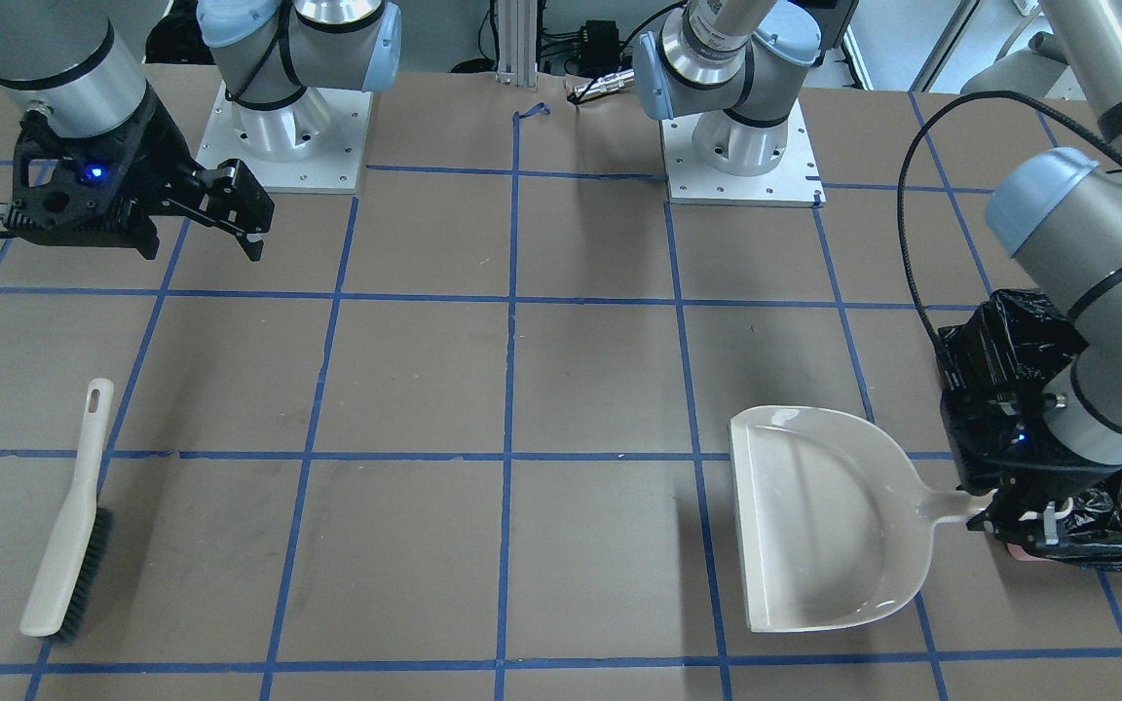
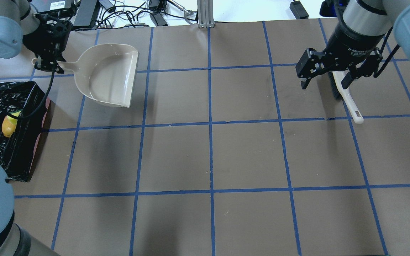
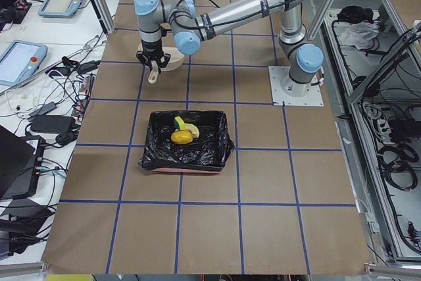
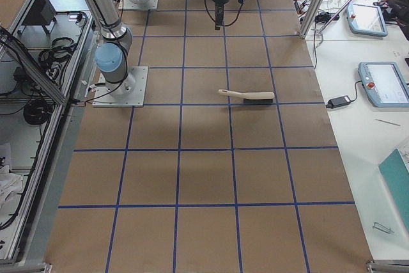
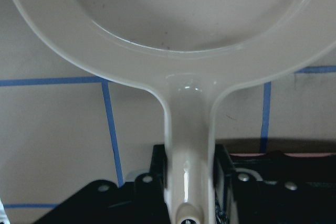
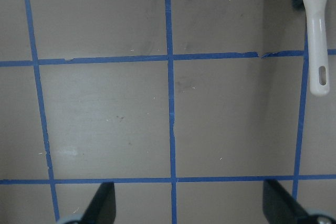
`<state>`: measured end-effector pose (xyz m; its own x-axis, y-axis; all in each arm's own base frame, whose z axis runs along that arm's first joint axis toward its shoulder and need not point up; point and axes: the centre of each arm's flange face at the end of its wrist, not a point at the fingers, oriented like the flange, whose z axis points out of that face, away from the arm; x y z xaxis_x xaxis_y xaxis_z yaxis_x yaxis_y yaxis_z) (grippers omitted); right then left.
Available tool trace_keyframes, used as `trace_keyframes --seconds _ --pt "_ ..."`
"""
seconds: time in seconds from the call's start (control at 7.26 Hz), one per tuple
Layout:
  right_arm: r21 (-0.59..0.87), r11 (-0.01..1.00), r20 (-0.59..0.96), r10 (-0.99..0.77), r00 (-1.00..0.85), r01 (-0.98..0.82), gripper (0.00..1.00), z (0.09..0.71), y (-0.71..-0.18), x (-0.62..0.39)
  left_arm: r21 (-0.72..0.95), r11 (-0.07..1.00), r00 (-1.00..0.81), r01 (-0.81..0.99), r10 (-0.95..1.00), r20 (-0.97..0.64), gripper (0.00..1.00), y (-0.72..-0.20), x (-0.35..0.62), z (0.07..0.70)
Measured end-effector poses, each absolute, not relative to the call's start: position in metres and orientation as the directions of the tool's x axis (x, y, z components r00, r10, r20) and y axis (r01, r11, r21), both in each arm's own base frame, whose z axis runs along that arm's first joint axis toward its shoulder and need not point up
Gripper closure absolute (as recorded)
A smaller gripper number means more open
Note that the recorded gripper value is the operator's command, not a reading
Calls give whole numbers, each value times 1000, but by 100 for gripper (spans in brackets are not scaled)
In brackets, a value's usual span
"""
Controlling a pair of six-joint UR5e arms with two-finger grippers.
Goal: Sweep and dump trash into bin
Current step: 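Bring the empty dustpan back and set it on the table with left gripper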
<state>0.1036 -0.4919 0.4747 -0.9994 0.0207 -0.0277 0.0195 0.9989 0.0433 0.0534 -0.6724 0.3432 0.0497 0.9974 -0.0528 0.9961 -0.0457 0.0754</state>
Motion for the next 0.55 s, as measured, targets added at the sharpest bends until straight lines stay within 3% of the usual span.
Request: trace_keyframes --seconds 0.55 --pt "41 999 -30 19 -999 17 0 474 -493 105 50 -13 15 999 999 -34 100 -703 8 263"
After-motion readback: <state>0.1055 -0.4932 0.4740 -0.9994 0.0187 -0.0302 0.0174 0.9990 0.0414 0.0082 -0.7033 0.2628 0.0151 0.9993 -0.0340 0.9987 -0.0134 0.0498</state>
